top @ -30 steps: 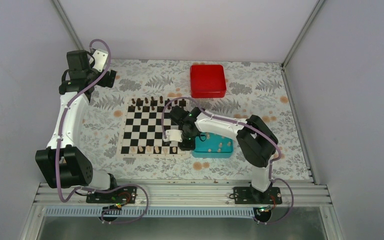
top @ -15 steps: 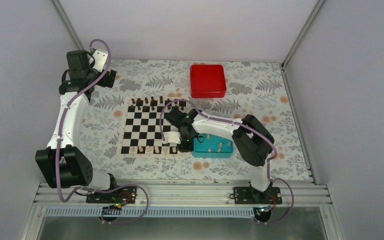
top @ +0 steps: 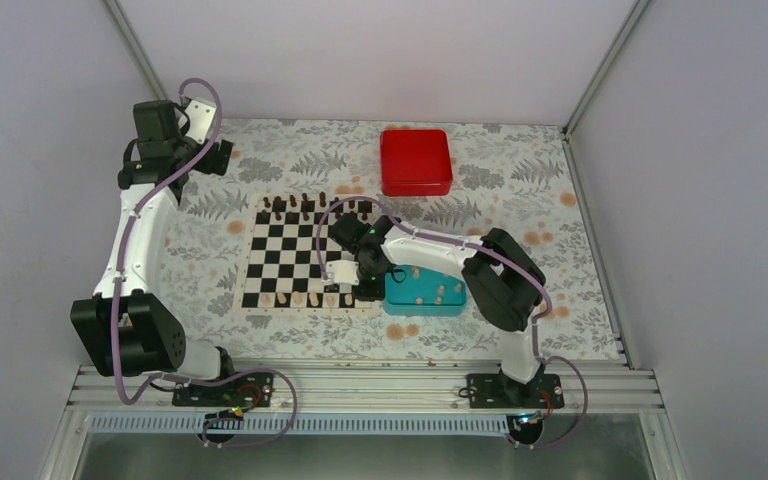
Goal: Set up the chess pieces on the board
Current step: Place the chess piece on the chessboard.
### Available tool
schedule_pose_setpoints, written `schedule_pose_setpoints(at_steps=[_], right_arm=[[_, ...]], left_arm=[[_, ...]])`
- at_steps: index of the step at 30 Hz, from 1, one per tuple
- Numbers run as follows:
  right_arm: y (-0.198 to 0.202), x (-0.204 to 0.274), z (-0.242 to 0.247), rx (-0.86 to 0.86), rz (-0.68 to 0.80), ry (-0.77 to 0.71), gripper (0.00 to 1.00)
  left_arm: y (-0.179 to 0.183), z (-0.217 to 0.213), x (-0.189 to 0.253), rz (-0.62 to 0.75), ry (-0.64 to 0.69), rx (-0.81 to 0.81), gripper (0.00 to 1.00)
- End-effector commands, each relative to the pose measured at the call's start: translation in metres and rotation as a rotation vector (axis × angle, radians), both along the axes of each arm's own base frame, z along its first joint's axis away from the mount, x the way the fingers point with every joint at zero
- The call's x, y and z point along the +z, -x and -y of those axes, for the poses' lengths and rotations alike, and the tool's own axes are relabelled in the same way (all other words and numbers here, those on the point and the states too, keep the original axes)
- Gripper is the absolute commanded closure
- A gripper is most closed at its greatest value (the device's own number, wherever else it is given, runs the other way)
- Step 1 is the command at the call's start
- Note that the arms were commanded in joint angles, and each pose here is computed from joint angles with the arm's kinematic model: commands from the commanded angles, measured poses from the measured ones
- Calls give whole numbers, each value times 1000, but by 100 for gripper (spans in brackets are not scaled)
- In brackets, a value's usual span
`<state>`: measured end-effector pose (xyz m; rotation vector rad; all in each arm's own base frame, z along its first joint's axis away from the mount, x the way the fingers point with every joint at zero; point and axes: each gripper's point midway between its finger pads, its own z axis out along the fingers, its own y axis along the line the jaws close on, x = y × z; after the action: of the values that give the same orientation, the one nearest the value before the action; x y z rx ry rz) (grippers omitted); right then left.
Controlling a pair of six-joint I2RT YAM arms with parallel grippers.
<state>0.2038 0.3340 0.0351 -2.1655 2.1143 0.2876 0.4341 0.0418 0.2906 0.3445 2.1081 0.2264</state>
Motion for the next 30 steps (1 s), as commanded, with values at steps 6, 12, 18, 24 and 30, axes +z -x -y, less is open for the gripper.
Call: schedule_pose_setpoints(at_steps=[6, 12, 18, 24, 30], right_arm=[[4, -12, -1, 29, -24, 26, 92], [-3, 2, -4, 8, 23, -8, 72], [-9, 31, 1, -11, 72, -52, 56], [-23, 52, 31, -79, 113, -38, 55], [-63, 66, 86, -245, 148, -35, 59]], left_arm=[[-2, 0, 0, 7, 12, -8, 0], [-2, 1, 0, 6, 15, -12, 0], [-2, 1, 1, 6, 15, -12, 0], [-1, 0, 4, 12, 12, -9, 0], [-1, 0, 5, 16, 10, -5, 0]])
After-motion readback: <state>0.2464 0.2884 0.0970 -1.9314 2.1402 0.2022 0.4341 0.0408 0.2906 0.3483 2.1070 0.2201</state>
